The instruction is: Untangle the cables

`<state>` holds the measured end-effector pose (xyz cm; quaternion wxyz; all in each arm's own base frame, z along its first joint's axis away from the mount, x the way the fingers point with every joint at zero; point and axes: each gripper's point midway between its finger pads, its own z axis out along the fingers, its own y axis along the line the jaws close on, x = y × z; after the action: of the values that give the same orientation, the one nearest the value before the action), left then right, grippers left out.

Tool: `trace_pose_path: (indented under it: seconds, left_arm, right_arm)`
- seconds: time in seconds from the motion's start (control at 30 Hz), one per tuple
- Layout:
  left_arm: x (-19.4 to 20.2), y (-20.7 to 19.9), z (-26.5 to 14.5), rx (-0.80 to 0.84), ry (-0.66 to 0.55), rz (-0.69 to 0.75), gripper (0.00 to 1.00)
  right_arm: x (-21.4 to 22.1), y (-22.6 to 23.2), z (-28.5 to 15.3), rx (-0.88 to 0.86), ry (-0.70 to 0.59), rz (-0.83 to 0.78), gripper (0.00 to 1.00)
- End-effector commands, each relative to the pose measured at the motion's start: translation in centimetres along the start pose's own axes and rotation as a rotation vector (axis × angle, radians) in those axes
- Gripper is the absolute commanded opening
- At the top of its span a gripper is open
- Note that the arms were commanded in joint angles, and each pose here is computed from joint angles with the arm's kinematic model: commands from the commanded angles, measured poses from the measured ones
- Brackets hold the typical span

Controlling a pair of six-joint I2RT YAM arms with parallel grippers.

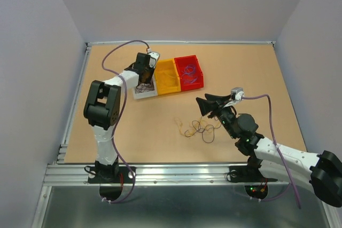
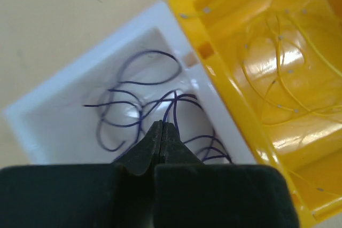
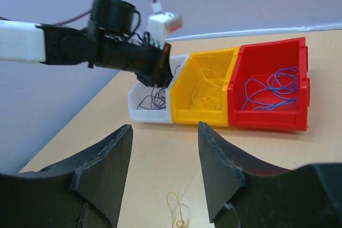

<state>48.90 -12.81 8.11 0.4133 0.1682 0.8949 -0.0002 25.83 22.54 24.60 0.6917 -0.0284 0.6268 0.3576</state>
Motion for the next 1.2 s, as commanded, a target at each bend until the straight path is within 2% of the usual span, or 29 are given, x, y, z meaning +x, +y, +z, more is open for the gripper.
trace_pose_path:
  seconds: [0.0,0.07,0.13,0.17,0.23,0.27,0.3,0.4,0.5,0.57,0.67,0.7,0.77,0.8,0.87,0.9,0.97,1.03,1.17]
  left_arm:
    - [1.7,-0.3,0.6,-0.011,0.103,0.061,0.02]
    - [1.3,0.4,0.5,-0.050,0.088,0.062,0.03]
    - [0.5,1.1,-0.3,-0.078,0.053,0.055,0.10]
    - [0.1,1.3,-1.0,-0.087,0.036,0.051,0.15]
    - [-1.0,1.8,-2.3,-0.111,-0.007,0.047,0.40]
    - [-1.8,2.1,-2.9,-0.124,-0.033,0.043,0.40]
    - [-1.7,2.3,-3.3,-0.134,-0.041,0.041,0.48]
    - [-3.6,3.2,-5.6,-0.173,-0.127,0.030,0.52]
    - [-4.6,2.9,-7.5,-0.164,-0.178,0.033,0.56]
    - [-5.3,2.5,-8.6,-0.153,-0.211,0.045,0.61]
    - [-5.7,0.1,-9.7,-0.122,-0.255,0.128,0.66]
    - [-5.4,-1.8,-10.7,-0.087,-0.285,0.165,0.70]
    - [-6.1,-5.0,-12.2,0.007,-0.374,0.251,0.76]
    - [-5.6,-8.6,-13.6,0.147,-0.423,0.330,0.80]
    - [-4.5,-12.4,-15.2,0.312,-0.456,0.416,0.84]
    - [-3.2,-14.2,-16.0,0.385,-0.454,0.473,0.89]
    - [-1.2,-18.5,-17.8,0.537,-0.482,0.630,0.90]
    - [1.9,-21.0,-18.3,0.633,-0.456,0.757,0.91]
    - [5.1,-22.6,-17.6,0.680,-0.372,0.850,0.91]
  right_arm:
    - [-0.1,-0.6,-0.4,0.024,-0.015,0.008,0.58]
    - [-0.4,-0.6,-0.4,0.026,-0.024,0.010,0.58]
    - [-0.5,-0.6,-0.5,0.030,-0.026,0.013,0.58]
    - [-0.7,-0.5,-0.5,0.027,-0.029,0.015,0.58]
    - [-0.7,-0.5,-0.5,0.027,-0.028,0.018,0.58]
    - [-0.7,-0.5,-0.5,0.028,-0.026,0.017,0.58]
    - [-0.7,-0.6,-0.5,0.031,-0.026,0.018,0.58]
    - [-0.5,-0.7,-0.4,0.039,-0.014,0.013,0.58]
    - [0.4,-1.2,-0.1,0.077,0.028,0.005,0.62]
    - [0.0,-2.1,0.5,0.154,0.032,0.026,0.69]
    - [1.2,-4.0,0.7,0.284,0.086,0.022,0.79]
    - [1.0,-4.1,1.0,0.305,0.093,0.024,0.85]
    - [0.7,-4.8,1.0,0.356,0.078,0.035,0.88]
    - [0.6,-5.5,0.8,0.391,0.064,0.037,0.91]
    - [0.3,-5.8,0.4,0.410,0.048,0.045,0.91]
    - [-0.2,-6.0,0.1,0.420,0.029,0.048,0.91]
    - [-0.7,-6.1,-0.1,0.425,0.016,0.042,0.91]
    - [-1.2,-6.1,-0.4,0.421,0.000,0.043,0.91]
    - [-1.7,-5.7,-0.6,0.396,-0.010,0.049,0.91]
